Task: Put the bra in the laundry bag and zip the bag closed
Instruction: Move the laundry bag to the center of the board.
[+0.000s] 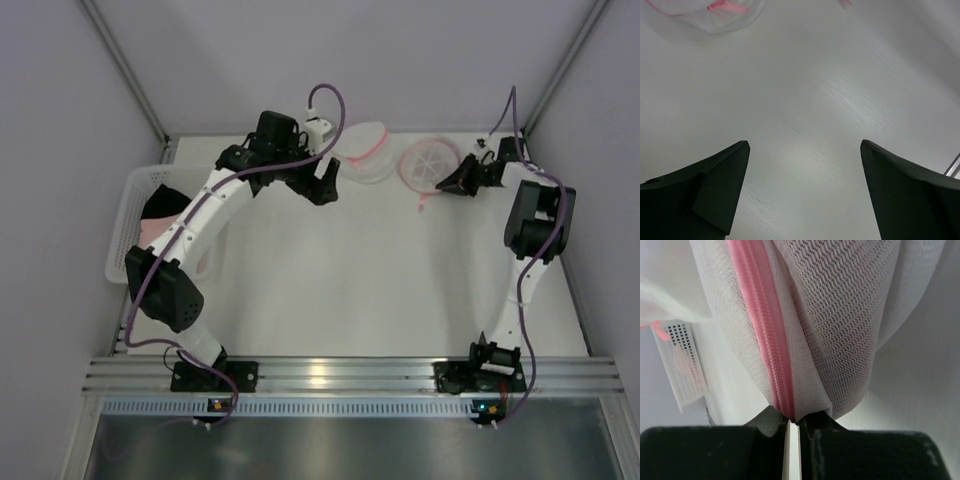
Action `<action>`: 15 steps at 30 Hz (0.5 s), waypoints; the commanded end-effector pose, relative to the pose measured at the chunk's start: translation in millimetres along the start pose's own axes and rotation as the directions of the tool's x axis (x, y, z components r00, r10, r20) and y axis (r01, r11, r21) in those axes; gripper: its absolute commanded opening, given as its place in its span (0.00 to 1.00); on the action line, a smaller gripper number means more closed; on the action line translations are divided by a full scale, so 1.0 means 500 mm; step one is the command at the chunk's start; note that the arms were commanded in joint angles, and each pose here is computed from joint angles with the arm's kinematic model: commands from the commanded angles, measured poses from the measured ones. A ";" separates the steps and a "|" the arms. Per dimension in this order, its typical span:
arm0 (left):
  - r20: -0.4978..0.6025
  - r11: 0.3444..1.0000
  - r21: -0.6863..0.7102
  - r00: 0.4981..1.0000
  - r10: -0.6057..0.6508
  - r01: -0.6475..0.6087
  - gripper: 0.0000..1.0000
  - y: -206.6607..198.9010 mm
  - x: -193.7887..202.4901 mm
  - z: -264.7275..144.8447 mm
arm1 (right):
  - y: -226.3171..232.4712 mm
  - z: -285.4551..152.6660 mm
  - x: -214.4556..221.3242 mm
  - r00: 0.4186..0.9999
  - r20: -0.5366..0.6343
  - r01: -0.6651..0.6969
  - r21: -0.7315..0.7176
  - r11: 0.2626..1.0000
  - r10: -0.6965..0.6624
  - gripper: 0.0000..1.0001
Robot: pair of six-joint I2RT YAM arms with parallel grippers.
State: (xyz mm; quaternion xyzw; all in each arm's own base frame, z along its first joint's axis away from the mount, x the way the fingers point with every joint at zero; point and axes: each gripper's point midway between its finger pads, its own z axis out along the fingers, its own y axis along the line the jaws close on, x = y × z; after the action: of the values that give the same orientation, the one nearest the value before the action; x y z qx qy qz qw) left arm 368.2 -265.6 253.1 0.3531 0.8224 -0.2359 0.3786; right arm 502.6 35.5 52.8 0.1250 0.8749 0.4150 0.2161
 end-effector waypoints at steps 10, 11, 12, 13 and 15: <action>-0.020 0.966 -0.084 0.969 -0.246 0.244 0.98 0.101 0.034 -0.026 | 0.081 -0.017 -0.070 0.993 0.095 0.071 -0.044 0.997 -0.066 0.61; -0.018 0.966 -0.085 0.969 -0.246 0.244 0.98 0.104 0.034 -0.026 | 0.087 -0.030 -0.070 0.990 0.099 0.101 -0.035 0.994 -0.097 0.64; -0.021 0.965 -0.087 0.968 -0.251 0.248 0.98 0.106 0.036 -0.025 | 0.105 -0.050 -0.069 0.987 0.105 0.123 -0.027 0.992 -0.120 0.71; -0.023 0.965 -0.089 0.968 -0.251 0.248 0.98 0.107 0.037 -0.024 | 0.108 -0.064 -0.056 0.987 0.084 0.141 -0.013 0.990 -0.139 0.75; -0.041 0.962 -0.108 0.966 -0.255 0.249 0.98 0.118 0.044 -0.016 | 0.127 -0.105 -0.054 0.979 0.089 0.180 0.023 0.983 -0.181 0.86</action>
State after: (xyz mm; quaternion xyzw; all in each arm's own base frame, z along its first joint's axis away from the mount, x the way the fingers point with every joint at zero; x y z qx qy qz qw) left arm 392.4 -212.9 231.2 0.2391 0.8795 -0.2322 0.3396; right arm 512.3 38.2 65.0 0.1264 0.8746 0.4107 0.2246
